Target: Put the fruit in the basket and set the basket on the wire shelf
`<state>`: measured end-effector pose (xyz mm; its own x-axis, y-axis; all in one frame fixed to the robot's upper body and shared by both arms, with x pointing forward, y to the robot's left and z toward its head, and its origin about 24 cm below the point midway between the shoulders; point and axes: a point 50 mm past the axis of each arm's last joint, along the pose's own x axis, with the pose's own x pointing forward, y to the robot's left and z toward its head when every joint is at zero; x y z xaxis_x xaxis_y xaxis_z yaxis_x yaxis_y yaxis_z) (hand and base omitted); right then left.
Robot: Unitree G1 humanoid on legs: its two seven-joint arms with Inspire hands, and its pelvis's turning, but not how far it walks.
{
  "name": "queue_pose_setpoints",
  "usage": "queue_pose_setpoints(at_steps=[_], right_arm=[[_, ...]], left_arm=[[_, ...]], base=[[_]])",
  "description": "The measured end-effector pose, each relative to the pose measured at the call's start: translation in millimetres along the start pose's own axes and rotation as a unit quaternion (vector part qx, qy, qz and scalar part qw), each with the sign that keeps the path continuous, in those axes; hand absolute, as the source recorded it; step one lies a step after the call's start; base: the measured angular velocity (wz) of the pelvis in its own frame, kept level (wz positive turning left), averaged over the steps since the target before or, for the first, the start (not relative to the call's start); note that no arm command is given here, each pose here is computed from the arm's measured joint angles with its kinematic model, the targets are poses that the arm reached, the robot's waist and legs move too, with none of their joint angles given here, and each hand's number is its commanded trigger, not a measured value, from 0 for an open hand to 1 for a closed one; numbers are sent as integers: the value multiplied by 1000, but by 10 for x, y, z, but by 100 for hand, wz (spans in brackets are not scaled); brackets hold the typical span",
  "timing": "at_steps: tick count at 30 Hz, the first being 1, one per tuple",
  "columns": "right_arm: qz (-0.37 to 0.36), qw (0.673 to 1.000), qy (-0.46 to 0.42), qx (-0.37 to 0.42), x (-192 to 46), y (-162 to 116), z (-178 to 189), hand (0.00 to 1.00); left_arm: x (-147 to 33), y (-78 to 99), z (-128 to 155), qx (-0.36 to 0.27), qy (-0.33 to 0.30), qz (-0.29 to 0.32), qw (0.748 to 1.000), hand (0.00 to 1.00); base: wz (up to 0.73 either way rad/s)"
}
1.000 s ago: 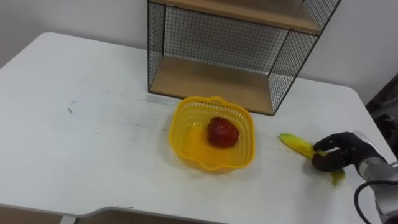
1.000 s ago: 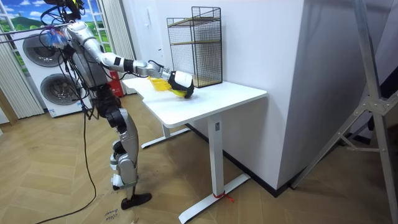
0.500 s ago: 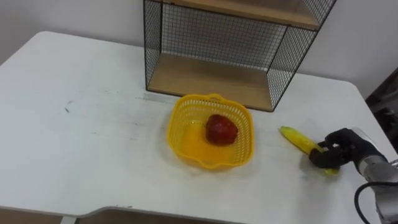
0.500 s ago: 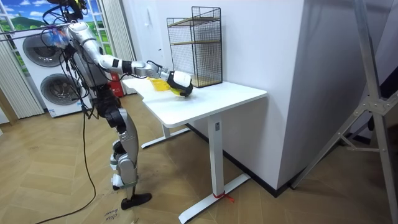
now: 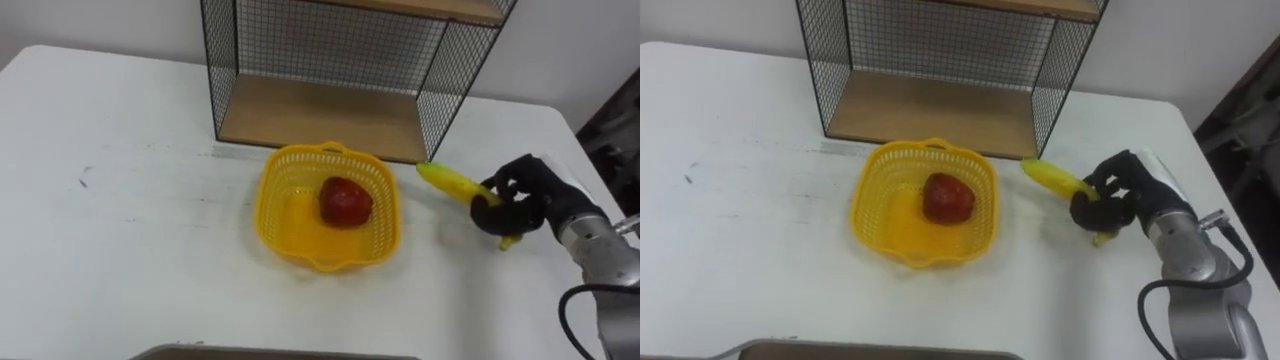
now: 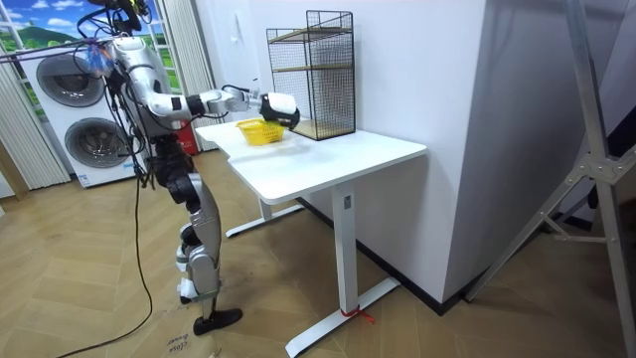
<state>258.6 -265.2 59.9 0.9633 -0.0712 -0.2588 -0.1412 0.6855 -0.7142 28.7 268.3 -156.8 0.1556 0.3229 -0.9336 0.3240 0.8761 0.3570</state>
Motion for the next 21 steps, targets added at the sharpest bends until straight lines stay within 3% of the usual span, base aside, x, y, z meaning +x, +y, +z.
queue_pose_setpoints(at_steps=[9, 21], right_arm=[[-31, 995, -93, -21, -149, -182, 421, 100], [-34, 993, -117, -8, -181, -207, 506, 100]], left_arm=[[-19, -32, -46, 1, -4, 0, 1000, 0], [-24, -116, -90, -4, 5, -12, 1000, 0]], base=[[-1], [0]])
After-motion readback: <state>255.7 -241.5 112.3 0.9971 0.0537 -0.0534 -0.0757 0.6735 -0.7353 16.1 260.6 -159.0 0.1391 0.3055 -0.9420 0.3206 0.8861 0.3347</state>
